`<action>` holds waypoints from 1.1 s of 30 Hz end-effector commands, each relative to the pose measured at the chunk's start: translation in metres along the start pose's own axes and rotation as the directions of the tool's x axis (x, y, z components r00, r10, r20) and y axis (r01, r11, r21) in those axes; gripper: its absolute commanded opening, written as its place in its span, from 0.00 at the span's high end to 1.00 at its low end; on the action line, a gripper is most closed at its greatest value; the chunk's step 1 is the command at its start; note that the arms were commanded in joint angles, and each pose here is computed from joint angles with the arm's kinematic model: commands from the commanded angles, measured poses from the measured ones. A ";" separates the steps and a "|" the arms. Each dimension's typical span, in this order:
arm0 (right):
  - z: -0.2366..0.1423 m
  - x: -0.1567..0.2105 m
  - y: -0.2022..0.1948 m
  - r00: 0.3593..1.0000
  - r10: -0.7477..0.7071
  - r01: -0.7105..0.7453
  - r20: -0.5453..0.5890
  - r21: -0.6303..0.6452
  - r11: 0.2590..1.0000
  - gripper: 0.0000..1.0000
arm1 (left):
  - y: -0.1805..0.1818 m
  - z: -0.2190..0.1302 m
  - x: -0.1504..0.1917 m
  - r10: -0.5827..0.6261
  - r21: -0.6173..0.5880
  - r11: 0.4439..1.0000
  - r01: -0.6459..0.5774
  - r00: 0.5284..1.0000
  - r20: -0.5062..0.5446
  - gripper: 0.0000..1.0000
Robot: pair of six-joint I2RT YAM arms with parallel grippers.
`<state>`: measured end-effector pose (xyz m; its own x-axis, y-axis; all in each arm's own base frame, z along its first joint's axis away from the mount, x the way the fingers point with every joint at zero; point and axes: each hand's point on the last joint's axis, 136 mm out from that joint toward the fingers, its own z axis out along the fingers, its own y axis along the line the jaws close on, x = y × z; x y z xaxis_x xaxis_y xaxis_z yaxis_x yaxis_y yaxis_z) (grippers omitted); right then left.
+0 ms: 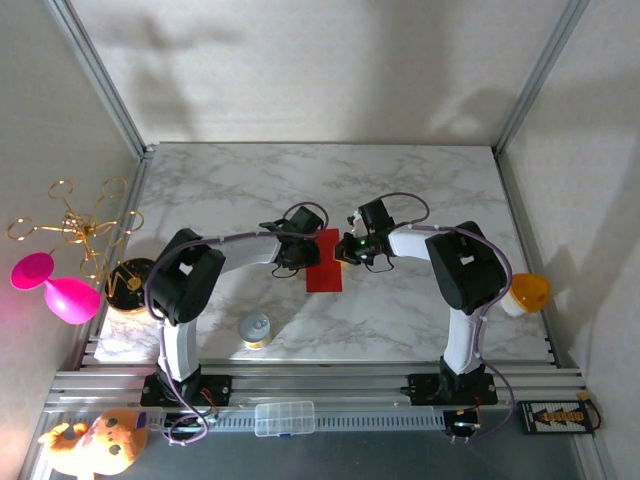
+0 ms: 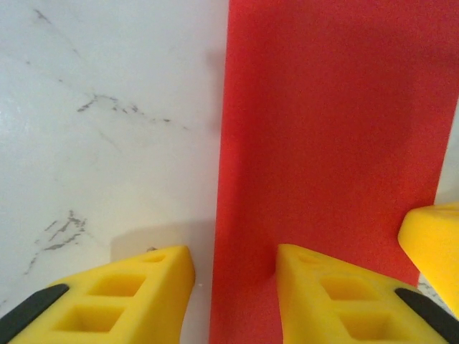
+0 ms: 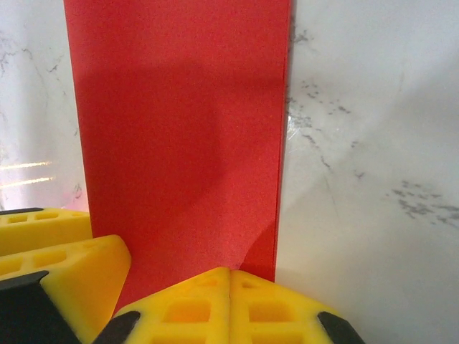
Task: Fold a paper plane with a square sheet of paper (pick it up from the middle)
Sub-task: Hold the square sheet of paper at the center of the table, then first fold the square sheet of paper in half at the center of the table.
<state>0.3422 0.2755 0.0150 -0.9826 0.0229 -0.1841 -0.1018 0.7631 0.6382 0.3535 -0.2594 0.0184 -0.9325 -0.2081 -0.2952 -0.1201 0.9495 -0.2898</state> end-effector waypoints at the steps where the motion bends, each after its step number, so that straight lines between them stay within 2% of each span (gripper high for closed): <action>1: 0.017 0.038 -0.069 0.992 0.083 -0.056 -0.097 0.255 0.965 0.94 | 0.018 -0.010 -0.010 0.002 -0.064 0.998 -0.003 1.000 -0.003 0.61; 5: 0.020 0.049 -0.081 0.987 0.103 -0.065 -0.122 0.283 0.957 0.95 | -0.005 -0.047 -0.041 -0.018 0.040 0.999 0.014 0.995 0.100 0.60; 8: 0.023 0.055 -0.087 0.984 0.115 -0.070 -0.135 0.299 0.952 0.95 | -0.015 -0.065 -0.051 -0.035 0.107 0.994 0.020 0.990 0.140 0.60; 11: 0.024 0.060 -0.092 0.982 0.124 -0.075 -0.144 0.309 0.948 0.96 | -0.037 -0.072 -0.050 -0.043 0.224 0.975 0.015 0.992 0.120 0.61; 15: 0.024 0.064 -0.097 0.980 0.130 -0.075 -0.152 0.323 0.943 0.96 | -0.061 -0.062 -0.039 -0.054 0.342 0.939 0.035 0.998 0.044 0.66; 23: 0.024 0.064 -0.101 0.980 0.133 -0.073 -0.151 0.346 0.935 0.96 | -0.061 -0.022 -0.020 -0.023 0.243 0.969 0.038 0.998 -0.063 0.78; 26: 0.022 0.066 -0.106 0.980 0.130 -0.066 -0.151 0.372 0.926 0.96 | -0.050 -0.010 -0.016 -0.025 0.183 0.982 0.039 0.997 -0.078 0.79; 33: 0.021 0.070 -0.113 0.978 0.135 -0.061 -0.158 0.403 0.913 0.95 | -0.038 0.004 -0.012 -0.020 0.129 0.991 0.031 0.996 -0.087 0.80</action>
<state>0.3445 0.2761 0.0098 -0.9812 0.0053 -0.1929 -0.1191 0.7697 0.6272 0.3683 -0.2981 0.0327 -0.9562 -0.2149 -0.1988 -0.1034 0.8833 -0.4573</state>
